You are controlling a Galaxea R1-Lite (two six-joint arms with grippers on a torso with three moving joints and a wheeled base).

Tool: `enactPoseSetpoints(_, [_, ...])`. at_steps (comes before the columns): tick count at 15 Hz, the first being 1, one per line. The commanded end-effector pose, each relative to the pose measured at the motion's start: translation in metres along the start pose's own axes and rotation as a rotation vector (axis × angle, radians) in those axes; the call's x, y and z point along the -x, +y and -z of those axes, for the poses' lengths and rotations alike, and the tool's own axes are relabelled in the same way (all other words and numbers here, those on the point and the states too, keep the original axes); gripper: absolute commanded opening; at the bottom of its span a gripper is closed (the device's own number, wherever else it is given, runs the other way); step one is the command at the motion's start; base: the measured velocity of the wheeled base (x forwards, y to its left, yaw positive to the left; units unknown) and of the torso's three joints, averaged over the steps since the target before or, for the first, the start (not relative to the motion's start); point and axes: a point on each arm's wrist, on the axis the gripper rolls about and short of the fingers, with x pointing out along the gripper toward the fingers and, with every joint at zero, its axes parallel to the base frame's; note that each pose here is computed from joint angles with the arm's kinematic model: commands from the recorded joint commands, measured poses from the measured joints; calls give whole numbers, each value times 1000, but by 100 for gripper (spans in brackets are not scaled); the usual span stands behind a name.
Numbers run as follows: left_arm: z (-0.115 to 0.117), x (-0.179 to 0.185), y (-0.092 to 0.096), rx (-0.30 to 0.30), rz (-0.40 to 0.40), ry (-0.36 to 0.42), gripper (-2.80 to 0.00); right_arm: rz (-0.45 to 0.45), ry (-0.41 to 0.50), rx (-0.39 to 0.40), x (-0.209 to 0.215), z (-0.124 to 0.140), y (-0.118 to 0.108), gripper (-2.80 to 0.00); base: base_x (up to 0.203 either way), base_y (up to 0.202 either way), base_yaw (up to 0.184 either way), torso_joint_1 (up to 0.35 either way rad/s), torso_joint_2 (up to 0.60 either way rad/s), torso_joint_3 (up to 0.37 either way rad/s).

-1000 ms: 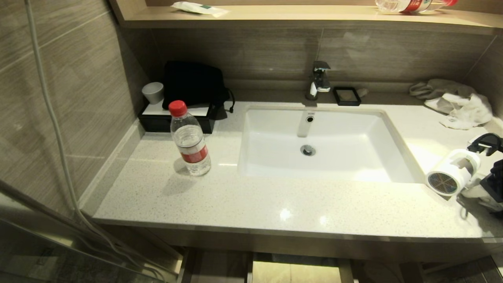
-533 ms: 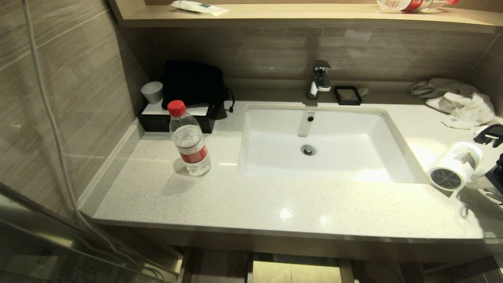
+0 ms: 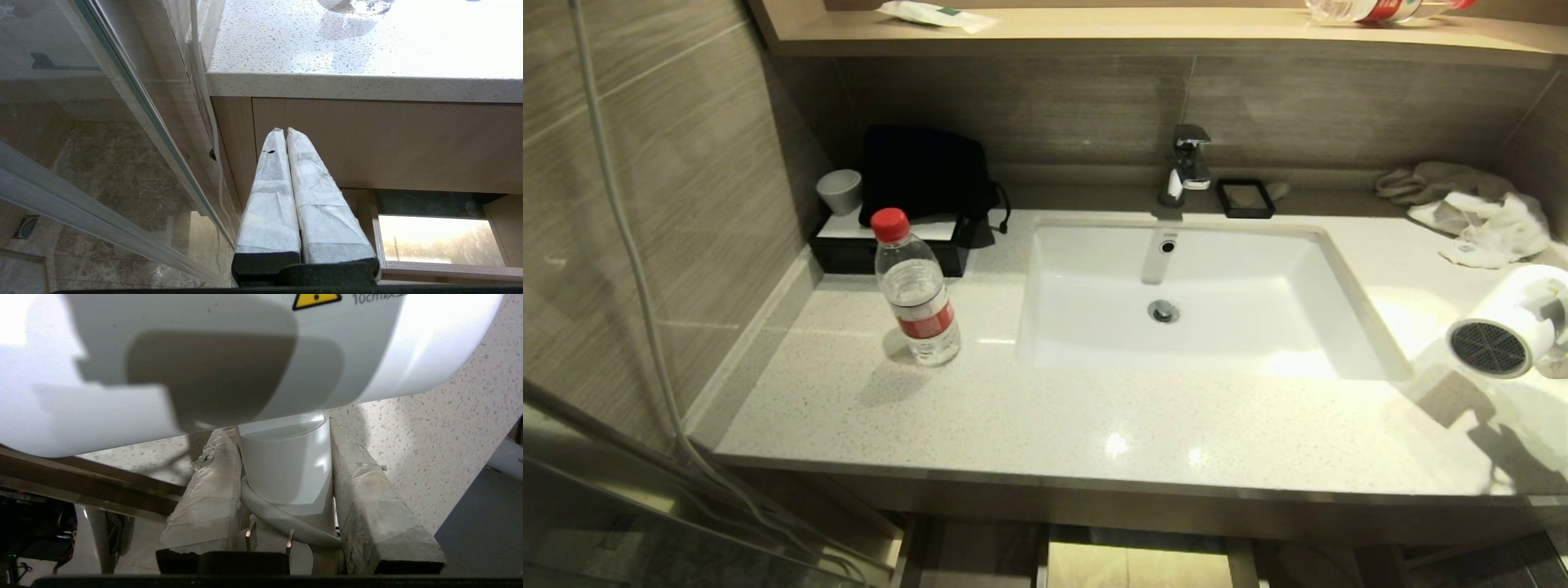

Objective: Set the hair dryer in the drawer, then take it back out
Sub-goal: Pick up the hairdryer, then put it into the drawer

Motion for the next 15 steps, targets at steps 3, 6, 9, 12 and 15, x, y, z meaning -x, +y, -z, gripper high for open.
enactPoseSetpoints(3, [0, 0, 0, 0, 0, 0, -280, 35, -66, 7, 52, 15, 47, -280, 0, 0, 0, 0, 0, 0])
enactPoseSetpoints(6, [0, 0, 0, 0, 0, 0, -280, 80, -59, 2, 72, 38, 84, -280, 0, 0, 0, 0, 0, 0])
enactPoseSetpoints(9, [0, 0, 0, 0, 0, 0, -280, 150, -50, -20, 78, 63, 122, -280, 0, 0, 0, 0, 0, 0])
enactPoseSetpoints(12, [0, 0, 0, 0, 0, 0, -280, 207, -36, -42, 81, 96, 150, -280, 0, 0, 0, 0, 0, 0])
enactPoseSetpoints(15, [0, 0, 0, 0, 0, 0, -280, 230, -54, -45, 85, 122, 168, -280, 0, 0, 0, 0, 0, 0])
